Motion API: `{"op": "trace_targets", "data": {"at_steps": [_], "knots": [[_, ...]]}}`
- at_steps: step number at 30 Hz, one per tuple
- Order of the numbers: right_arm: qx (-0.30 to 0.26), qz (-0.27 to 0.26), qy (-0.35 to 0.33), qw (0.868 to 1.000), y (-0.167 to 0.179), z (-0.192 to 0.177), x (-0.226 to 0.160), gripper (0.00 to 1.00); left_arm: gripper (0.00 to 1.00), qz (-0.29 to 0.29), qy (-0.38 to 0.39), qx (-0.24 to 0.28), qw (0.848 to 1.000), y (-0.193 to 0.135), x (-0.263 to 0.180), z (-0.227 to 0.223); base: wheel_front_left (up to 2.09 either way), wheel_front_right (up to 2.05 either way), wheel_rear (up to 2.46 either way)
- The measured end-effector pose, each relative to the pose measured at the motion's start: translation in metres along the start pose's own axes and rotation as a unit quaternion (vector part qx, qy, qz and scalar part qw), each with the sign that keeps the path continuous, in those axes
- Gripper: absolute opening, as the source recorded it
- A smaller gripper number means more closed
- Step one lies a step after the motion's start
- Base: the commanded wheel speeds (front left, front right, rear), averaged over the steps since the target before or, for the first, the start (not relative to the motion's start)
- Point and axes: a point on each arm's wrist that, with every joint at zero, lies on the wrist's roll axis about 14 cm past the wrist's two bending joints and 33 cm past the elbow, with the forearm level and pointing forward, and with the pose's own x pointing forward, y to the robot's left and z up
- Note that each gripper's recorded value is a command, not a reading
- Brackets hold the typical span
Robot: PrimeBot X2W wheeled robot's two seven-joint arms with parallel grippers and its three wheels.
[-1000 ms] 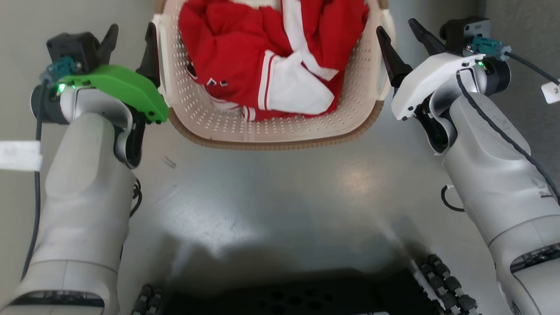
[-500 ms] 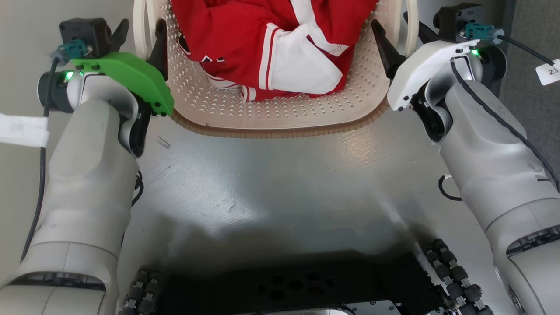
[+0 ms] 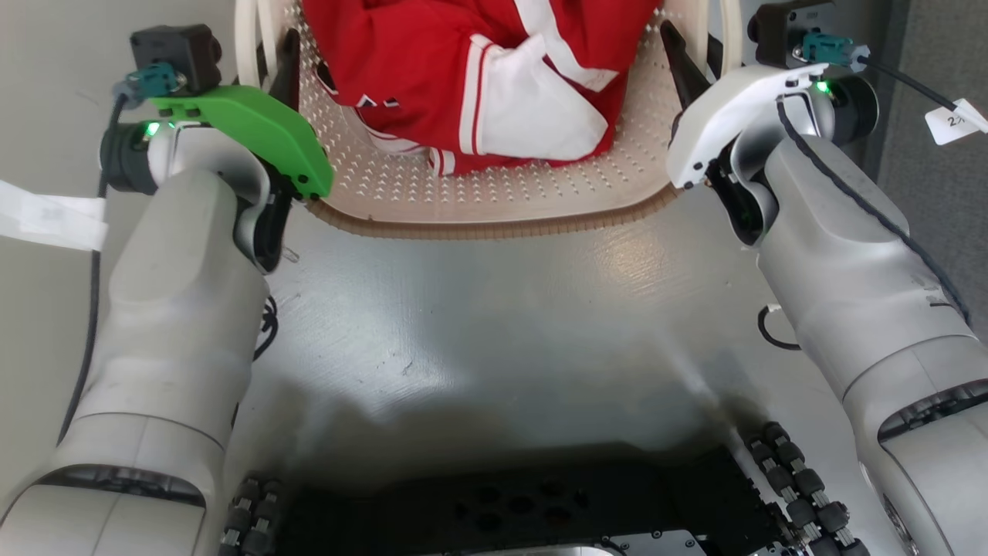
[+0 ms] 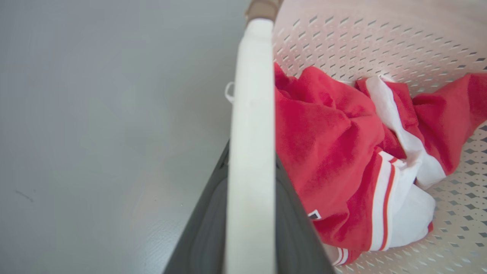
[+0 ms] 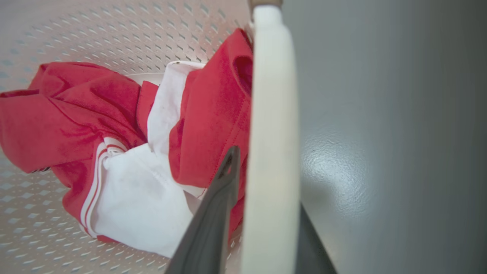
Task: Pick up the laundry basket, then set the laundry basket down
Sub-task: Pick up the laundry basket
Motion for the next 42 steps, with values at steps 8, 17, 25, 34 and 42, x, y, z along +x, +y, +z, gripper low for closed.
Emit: {"op": "trace_targets", "data": {"at_steps": [8,17,25,34,42], "knots": [[-0.004,-0.007,-0.006,1.000,-0.002,0.009,-0.012,0.00,0.00,-0.009,-0.004,-0.002,1.000,-0.013,-0.008,0.008,0.00,0.00,0.00],[0.001,-0.011,-0.010,1.000,0.004,0.019,-0.036,0.00,0.00,-0.021,-0.003,-0.003,1.000,-0.030,-0.030,0.017,0.00,0.00,0.00],[0.011,-0.017,-0.004,1.000,0.009,0.033,-0.060,0.00,0.00,-0.026,0.011,-0.018,0.999,-0.045,-0.054,0.025,0.00,0.00,0.00],[0.021,-0.019,0.004,1.000,0.019,0.043,-0.090,0.00,0.00,-0.037,0.022,-0.006,0.999,-0.063,-0.082,0.034,0.00,0.00,0.00],[0.015,-0.016,0.007,1.000,0.029,0.050,-0.117,0.00,0.00,-0.043,0.026,-0.013,0.999,-0.076,-0.109,0.037,0.00,0.00,0.00]]}}
